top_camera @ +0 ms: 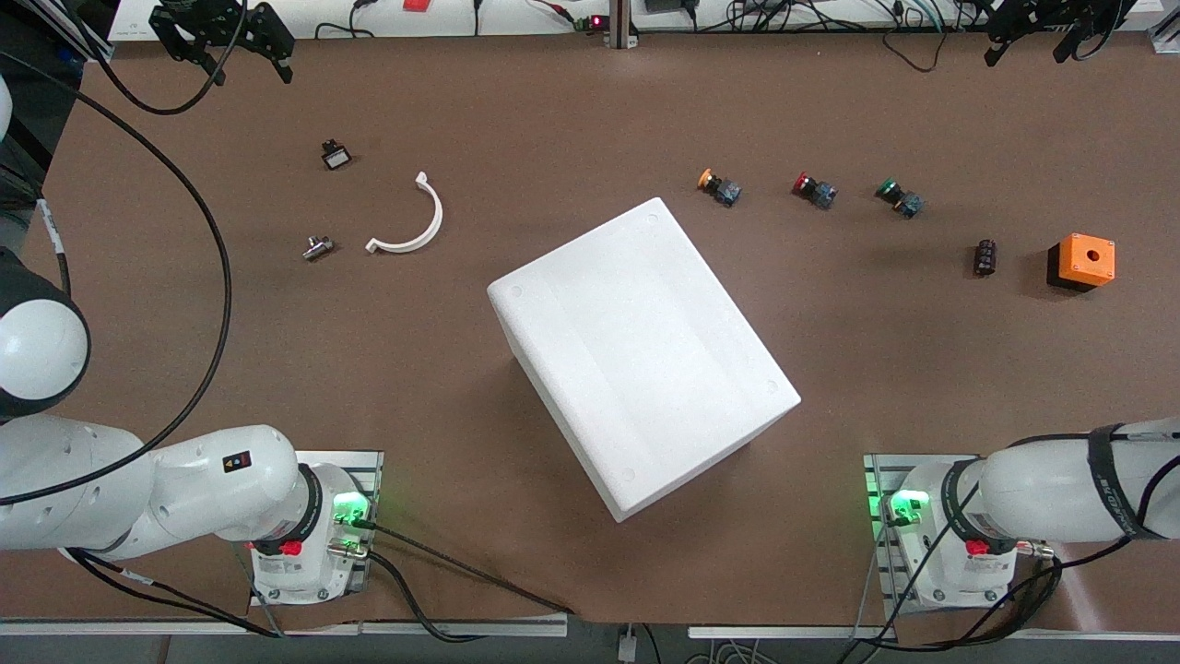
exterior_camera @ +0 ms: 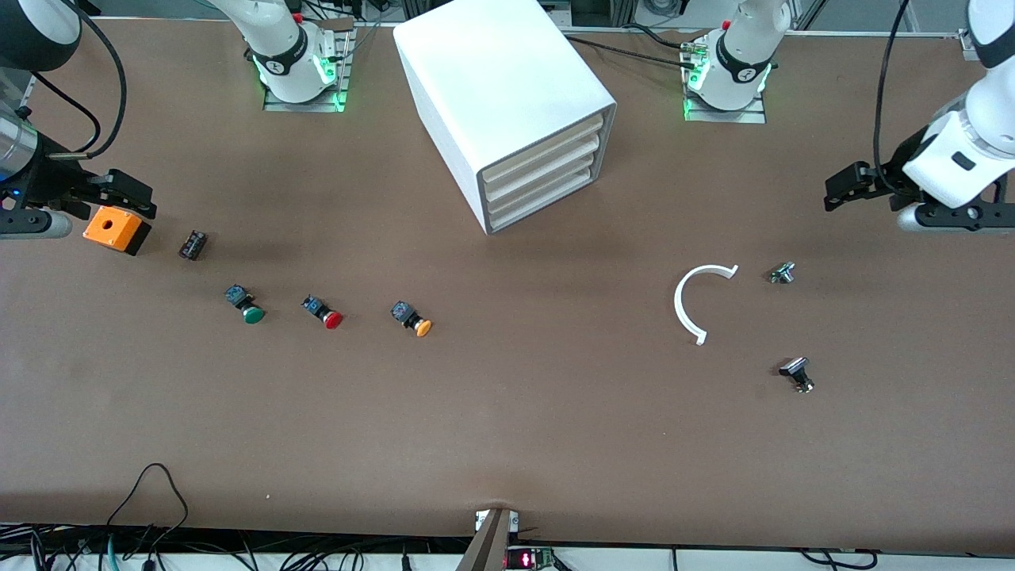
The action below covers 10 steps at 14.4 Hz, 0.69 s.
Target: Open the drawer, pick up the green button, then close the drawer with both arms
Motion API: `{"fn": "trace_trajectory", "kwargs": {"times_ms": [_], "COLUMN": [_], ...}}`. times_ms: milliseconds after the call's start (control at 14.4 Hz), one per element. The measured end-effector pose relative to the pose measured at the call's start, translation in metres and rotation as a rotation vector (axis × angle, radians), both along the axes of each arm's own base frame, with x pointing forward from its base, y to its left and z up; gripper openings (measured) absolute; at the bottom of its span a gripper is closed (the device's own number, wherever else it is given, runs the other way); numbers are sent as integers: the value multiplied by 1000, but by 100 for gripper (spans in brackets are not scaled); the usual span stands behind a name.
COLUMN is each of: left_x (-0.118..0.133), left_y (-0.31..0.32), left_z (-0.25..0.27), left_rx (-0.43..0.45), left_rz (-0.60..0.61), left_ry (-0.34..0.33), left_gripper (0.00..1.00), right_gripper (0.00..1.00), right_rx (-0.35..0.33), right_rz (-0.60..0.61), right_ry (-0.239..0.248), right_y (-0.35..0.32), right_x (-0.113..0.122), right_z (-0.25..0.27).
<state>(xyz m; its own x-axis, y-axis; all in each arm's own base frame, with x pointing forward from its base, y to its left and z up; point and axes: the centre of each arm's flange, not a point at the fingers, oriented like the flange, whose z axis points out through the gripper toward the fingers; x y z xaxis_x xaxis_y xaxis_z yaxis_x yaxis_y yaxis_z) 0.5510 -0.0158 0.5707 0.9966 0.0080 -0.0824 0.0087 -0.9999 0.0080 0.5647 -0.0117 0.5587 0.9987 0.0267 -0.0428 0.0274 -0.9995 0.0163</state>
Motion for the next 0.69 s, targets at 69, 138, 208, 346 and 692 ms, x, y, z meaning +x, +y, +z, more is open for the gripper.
{"fn": "trace_trajectory", "kwargs": {"times_ms": [69,138,208,346,692], "left_x": [2,4,4,6,8], "left_y": [2,2,1,2,11], "left_z": [2,3,3,2,-6], "left_rx": [9,13,14,16,14], "left_rz": [-5,-8,-11,-10,3], "left_ry": [1,4,6,10,29], "left_gripper": [100,100,100,100,100], "right_gripper": [100,100,100,100,100], "right_rx": [0,0,0,0,0], "right_rz": [0,0,0,-3,-7], "right_ry": [0,-3,-7,-10,-8], "right_y": [0,0,0,-1,-2], "right_x": [0,0,1,1,1], "right_z": [0,0,1,1,0]}}
